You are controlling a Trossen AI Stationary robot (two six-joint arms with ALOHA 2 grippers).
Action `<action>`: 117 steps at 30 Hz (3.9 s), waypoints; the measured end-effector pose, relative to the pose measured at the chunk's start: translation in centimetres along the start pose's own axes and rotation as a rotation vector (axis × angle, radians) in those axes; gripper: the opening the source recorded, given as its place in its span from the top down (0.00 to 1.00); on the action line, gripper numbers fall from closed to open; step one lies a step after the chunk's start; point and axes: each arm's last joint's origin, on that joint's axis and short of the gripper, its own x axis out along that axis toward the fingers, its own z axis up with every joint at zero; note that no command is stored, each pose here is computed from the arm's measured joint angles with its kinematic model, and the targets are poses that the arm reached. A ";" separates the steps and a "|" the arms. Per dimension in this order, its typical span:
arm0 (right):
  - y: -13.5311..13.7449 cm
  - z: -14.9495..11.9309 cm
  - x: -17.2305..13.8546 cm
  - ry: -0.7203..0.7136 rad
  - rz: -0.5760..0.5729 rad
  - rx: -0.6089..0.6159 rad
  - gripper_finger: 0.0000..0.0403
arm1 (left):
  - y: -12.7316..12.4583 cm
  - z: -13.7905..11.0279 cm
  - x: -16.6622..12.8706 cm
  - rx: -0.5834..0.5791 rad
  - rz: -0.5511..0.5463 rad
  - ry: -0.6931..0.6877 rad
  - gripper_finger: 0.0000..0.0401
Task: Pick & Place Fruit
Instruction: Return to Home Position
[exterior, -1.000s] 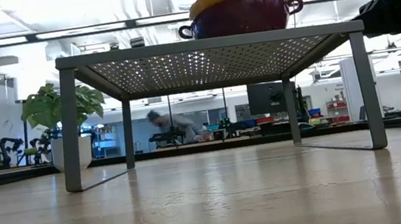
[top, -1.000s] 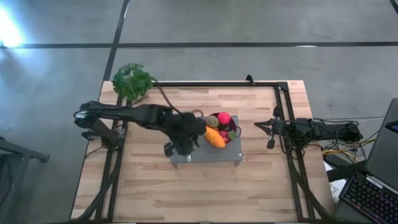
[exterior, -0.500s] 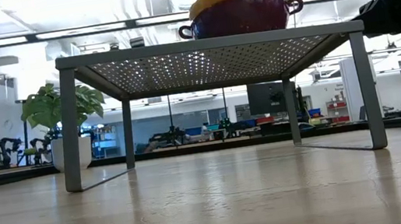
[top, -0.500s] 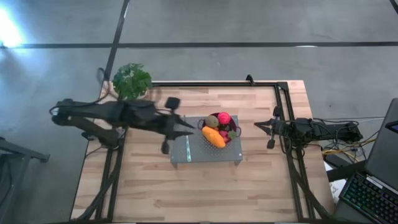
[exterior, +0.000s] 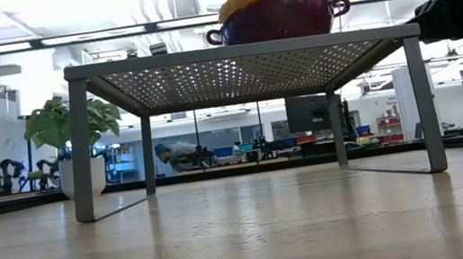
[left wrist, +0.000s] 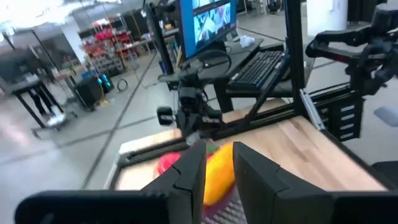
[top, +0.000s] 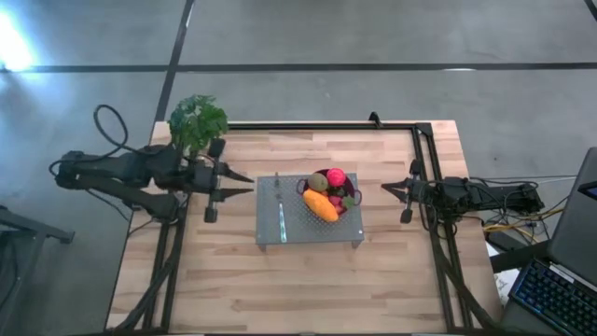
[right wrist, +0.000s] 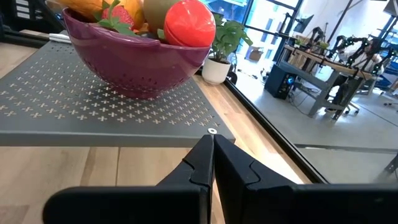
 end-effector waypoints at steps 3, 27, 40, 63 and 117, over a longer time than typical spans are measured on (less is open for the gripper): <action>0.0 0.0 0.0 0.000 0.000 0.000 0.98 | -0.3 -1.4 -0.6 -0.057 0.001 -0.008 0.79; 0.0 0.0 0.0 0.000 0.000 0.000 0.98 | -3.1 -14.5 -2.7 0.018 -0.017 0.047 0.78; 0.0 0.0 0.0 0.000 0.000 0.000 0.98 | -2.9 -18.4 -2.1 0.005 0.085 0.019 0.78; 0.0 0.0 0.0 0.000 0.000 0.000 0.98 | -4.3 -21.8 -4.9 0.054 -0.011 -0.051 0.78; 0.2 -0.5 0.4 -0.043 0.012 0.248 0.98 | -5.1 -24.3 -5.5 0.002 -0.004 -0.070 0.78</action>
